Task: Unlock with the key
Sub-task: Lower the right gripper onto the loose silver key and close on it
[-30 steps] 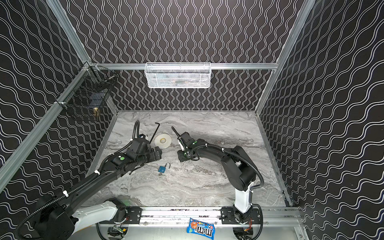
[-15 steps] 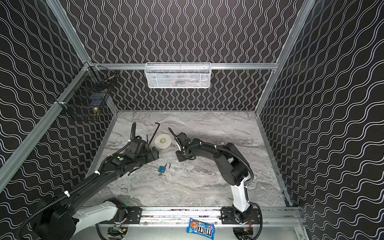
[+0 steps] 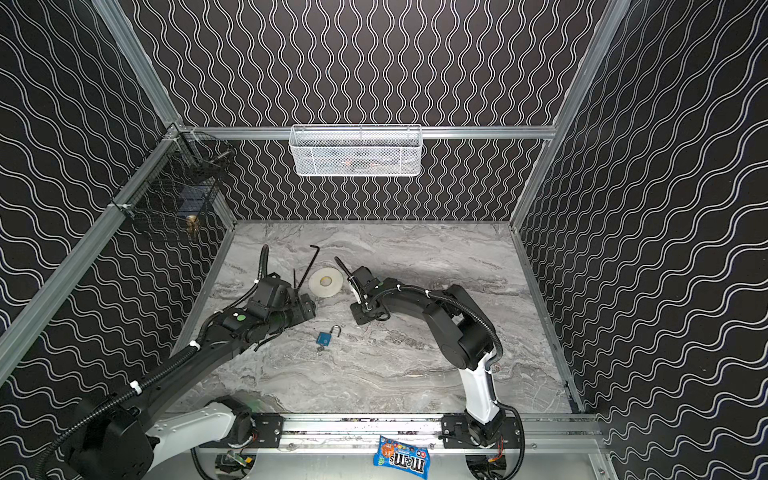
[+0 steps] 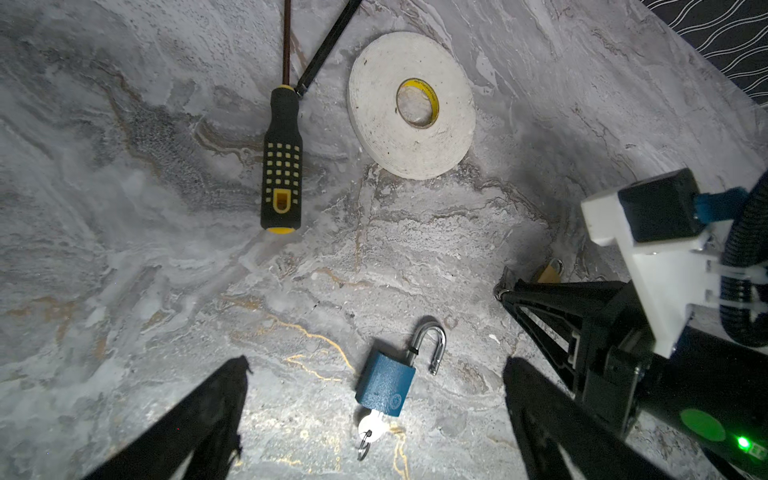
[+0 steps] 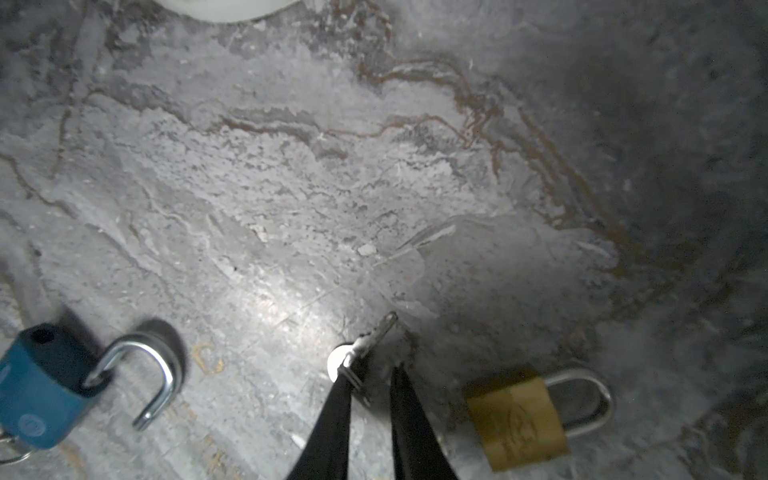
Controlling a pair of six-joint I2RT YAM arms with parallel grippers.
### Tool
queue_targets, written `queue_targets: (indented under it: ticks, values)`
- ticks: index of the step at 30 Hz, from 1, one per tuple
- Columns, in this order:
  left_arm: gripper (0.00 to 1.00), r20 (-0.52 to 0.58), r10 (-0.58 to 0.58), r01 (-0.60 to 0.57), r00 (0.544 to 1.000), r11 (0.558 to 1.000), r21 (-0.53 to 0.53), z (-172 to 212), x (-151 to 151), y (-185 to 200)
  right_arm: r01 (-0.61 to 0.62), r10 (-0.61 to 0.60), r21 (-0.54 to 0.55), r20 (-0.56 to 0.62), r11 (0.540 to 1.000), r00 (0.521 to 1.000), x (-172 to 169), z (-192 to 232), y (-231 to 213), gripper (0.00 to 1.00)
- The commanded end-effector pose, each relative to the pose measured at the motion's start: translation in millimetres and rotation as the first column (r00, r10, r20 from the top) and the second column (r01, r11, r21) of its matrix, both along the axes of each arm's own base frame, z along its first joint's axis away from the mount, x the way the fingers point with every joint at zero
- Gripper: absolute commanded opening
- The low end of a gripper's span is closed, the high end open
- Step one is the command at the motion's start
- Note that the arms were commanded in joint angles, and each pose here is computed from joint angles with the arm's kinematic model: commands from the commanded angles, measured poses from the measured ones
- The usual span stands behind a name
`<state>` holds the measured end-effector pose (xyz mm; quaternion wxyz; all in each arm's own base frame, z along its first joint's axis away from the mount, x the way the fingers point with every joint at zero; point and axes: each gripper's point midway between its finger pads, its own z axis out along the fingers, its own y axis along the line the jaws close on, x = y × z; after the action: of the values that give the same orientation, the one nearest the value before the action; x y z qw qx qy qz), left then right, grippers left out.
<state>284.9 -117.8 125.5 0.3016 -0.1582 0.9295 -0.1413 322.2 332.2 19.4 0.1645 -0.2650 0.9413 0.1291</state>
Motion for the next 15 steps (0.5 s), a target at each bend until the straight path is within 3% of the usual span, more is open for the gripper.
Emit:
queue_targets:
  ticks: [1,15]
  values:
    - [0.99,0.006,0.013,-0.012,1.000,1.000,-0.026,1.0,3.6,-1.5,-0.020,0.020,0.002,-0.014,1.000,1.000,-4.3,-3.1,0.4,0.16]
    - [0.99,0.004,0.033,-0.032,0.999,0.991,-0.127,8.8,3.6,-4.6,-0.059,0.059,0.008,0.042,0.998,0.997,4.1,8.8,5.7,0.03]
